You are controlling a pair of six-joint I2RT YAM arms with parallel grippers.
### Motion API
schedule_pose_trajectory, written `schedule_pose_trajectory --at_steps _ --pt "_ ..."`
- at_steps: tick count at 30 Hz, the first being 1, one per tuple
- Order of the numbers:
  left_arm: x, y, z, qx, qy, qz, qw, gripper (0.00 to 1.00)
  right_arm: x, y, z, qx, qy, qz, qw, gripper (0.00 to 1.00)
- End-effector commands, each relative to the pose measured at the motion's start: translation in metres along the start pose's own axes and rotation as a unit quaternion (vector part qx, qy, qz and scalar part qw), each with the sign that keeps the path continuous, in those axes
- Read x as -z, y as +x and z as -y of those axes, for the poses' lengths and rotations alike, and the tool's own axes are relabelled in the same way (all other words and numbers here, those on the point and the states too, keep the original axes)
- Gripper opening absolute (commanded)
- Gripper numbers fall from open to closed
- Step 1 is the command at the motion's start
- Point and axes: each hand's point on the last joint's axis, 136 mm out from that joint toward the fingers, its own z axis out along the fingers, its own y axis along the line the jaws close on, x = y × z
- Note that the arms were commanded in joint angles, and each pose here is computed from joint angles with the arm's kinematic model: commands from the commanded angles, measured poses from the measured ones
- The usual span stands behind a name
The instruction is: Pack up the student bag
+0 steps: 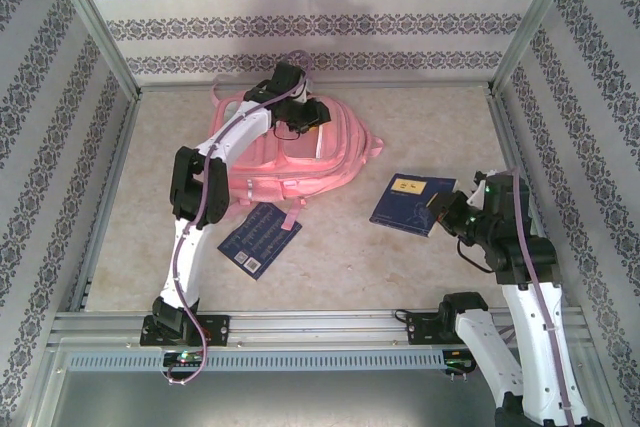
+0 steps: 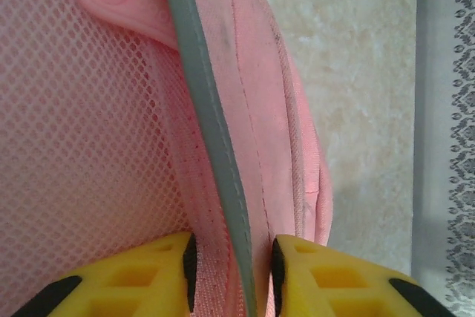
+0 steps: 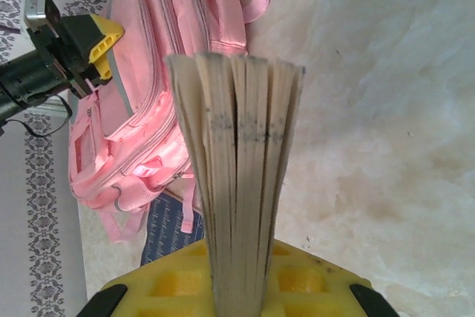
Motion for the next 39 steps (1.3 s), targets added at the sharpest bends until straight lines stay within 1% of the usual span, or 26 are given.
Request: schedule_pose_trajectory --at_steps 1,2,4,8,11,13,18,21,25,29,31,34,36,39 --pt "-0.007 0.003 0.029 -0.012 0.064 -0.006 0.998 0.27 -0.006 0.001 0.0 0.002 -0.009 -0.005 1.0 0.0" --pt "-0.009 0.004 0.03 -0.012 0.068 -0.009 0.998 0.25 -0.007 0.002 0.001 0.001 -0.008 -0.008 1.0 0.0" --pt "-0.014 0.01 0.033 -0.014 0.073 -0.017 0.997 0.15 -0.011 0.003 0.003 -0.001 -0.007 -0.01 1.0 0.0" --pt "-0.016 0.019 0.038 -0.019 0.072 -0.027 0.997 0.0 -0.012 -0.001 0.004 0.007 -0.003 -0.003 1.0 0.0" --pt "0.002 0.013 0.047 -0.024 0.068 -0.013 0.997 0.0 -0.009 -0.008 0.006 0.018 0.012 0.014 1.0 0.0" --pt "0.022 0.004 0.059 -0.029 0.074 0.006 0.997 0.0 -0.007 -0.014 0.01 0.022 0.026 0.029 0.999 0.0" --pt "0.071 -0.017 0.089 0.006 0.101 0.048 0.994 0.0 -0.006 -0.03 0.017 0.029 0.057 0.064 0.996 0.0" --pt "0.097 -0.02 0.113 0.012 0.122 0.051 0.991 0.0 -0.007 -0.044 0.013 0.037 0.069 0.079 0.994 0.0" --pt "0.145 -0.025 0.142 -0.012 0.16 0.05 0.986 0.0 -0.004 -0.067 -0.008 0.066 0.057 0.104 0.991 0.0" --pt "0.185 -0.033 0.15 0.003 0.196 0.06 0.979 0.0 0.001 -0.086 -0.041 0.099 0.007 0.128 0.987 0.0" --pt "0.195 -0.031 0.161 0.014 0.232 0.051 0.971 0.0 0.001 -0.093 -0.057 0.115 -0.019 0.134 0.984 0.0" --pt "0.207 -0.02 0.178 -0.001 0.27 0.021 0.963 0.0 0.003 -0.103 -0.073 0.14 -0.044 0.146 0.978 0.0" --pt "0.221 -0.018 0.183 -0.013 0.284 0.025 0.958 0.0 0.001 -0.104 -0.085 0.147 -0.079 0.144 0.975 0.0" --pt "0.241 -0.023 0.187 -0.006 0.316 0.032 0.948 0.0 -0.005 -0.105 -0.102 0.137 -0.139 0.135 0.971 0.0"
